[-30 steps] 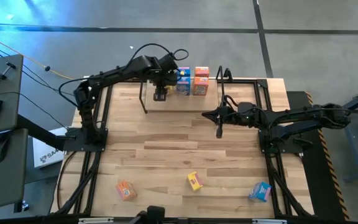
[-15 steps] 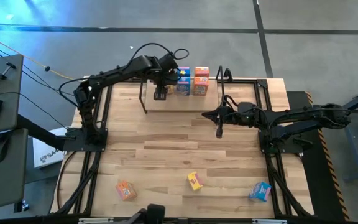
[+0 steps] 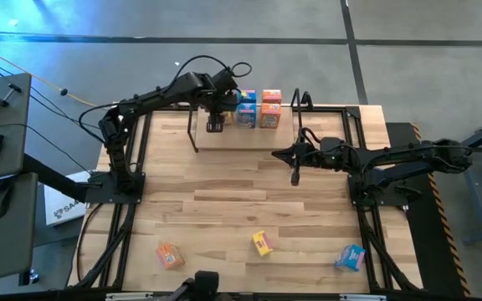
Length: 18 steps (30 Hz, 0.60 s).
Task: Stack cereal on shelf
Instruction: Put the top yellow cereal box on the shelf aligned with the other yellow cereal box
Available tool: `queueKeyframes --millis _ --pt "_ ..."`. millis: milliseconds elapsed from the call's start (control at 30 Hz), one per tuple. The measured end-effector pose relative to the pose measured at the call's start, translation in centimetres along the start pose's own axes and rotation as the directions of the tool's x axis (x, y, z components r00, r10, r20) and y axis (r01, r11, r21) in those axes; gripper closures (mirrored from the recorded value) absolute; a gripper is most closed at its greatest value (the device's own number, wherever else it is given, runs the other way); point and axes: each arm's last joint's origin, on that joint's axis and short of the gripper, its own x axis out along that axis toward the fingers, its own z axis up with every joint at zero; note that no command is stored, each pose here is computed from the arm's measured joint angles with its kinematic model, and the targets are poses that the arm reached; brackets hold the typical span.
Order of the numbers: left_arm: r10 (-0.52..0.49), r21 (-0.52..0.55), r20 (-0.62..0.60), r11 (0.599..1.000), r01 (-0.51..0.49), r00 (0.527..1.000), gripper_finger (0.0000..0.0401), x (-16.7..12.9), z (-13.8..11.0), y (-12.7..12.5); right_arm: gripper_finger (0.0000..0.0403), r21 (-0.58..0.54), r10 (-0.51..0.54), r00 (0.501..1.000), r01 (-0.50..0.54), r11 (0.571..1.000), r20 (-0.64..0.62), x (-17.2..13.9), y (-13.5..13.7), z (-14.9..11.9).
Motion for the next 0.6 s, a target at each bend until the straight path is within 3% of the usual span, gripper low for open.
queueKeyframes --millis 600 --pt "-0.031 -0.029 0.034 0.999 0.032 0.999 0.0190 -0.01 0.17 -0.07 0.0403 0.000 0.001 1.000 -0.001 1.000 0.000 0.00 0.01 0.00"
